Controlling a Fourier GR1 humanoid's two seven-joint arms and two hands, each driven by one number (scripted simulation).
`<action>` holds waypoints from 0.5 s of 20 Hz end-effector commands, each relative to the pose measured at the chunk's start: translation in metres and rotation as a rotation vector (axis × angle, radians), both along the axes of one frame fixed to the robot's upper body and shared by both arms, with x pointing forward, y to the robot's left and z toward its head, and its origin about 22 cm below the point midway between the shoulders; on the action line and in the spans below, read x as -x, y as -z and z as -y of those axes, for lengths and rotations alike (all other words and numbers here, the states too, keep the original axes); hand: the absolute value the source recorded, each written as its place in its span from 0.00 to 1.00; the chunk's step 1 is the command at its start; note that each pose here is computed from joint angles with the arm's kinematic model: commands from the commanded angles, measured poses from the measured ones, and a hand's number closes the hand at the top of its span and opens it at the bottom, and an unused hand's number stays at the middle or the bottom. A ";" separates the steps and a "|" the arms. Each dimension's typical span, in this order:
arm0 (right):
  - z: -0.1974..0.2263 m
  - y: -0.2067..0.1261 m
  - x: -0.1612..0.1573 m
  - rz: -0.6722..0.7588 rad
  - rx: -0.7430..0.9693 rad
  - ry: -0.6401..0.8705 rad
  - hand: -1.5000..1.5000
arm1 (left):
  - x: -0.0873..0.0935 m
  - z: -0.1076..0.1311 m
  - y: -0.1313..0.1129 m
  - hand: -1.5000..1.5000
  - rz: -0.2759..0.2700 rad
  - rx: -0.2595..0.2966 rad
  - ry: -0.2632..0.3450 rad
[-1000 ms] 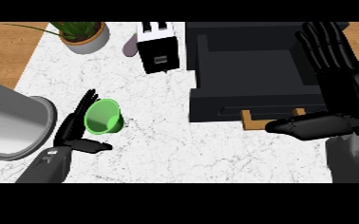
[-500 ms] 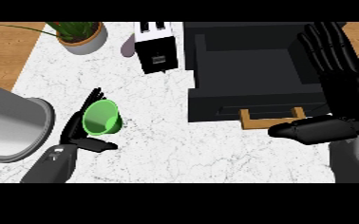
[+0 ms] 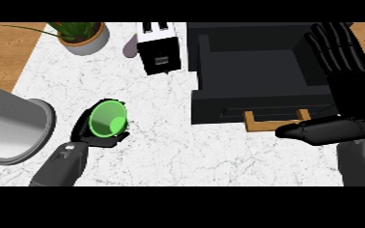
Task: Pick up the cup, place it into the drawer and close the drawer
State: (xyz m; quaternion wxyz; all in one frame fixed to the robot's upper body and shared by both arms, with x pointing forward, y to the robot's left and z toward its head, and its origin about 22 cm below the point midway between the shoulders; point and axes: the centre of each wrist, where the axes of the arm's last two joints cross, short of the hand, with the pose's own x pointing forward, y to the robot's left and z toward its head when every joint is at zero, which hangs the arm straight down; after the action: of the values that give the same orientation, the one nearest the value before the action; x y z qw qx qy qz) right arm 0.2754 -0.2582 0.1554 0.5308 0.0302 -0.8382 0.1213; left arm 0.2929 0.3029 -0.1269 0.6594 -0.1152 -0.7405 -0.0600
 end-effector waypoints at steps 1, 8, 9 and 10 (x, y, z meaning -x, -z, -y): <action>-0.005 -0.005 0.004 0.004 0.001 0.002 0.00 | -0.009 0.005 -0.007 1.00 0.210 0.002 -0.068; 0.002 0.003 0.002 -0.006 -0.029 0.004 0.00 | -0.005 0.023 0.001 1.00 0.325 0.063 -0.226; 0.017 -0.001 0.005 0.002 -0.011 0.022 0.00 | -0.013 0.000 -0.013 1.00 0.353 0.055 -0.302; 0.007 0.018 0.003 -0.020 0.000 0.012 0.00 | -0.008 0.014 -0.003 1.00 0.322 0.057 -0.354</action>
State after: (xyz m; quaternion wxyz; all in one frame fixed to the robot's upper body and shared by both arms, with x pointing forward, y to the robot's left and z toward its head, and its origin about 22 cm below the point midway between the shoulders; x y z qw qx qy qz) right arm 0.2741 -0.2627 0.1518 0.5326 0.0286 -0.8378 0.1165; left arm 0.3043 0.2901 -0.1199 0.5878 -0.0301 -0.8084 0.0007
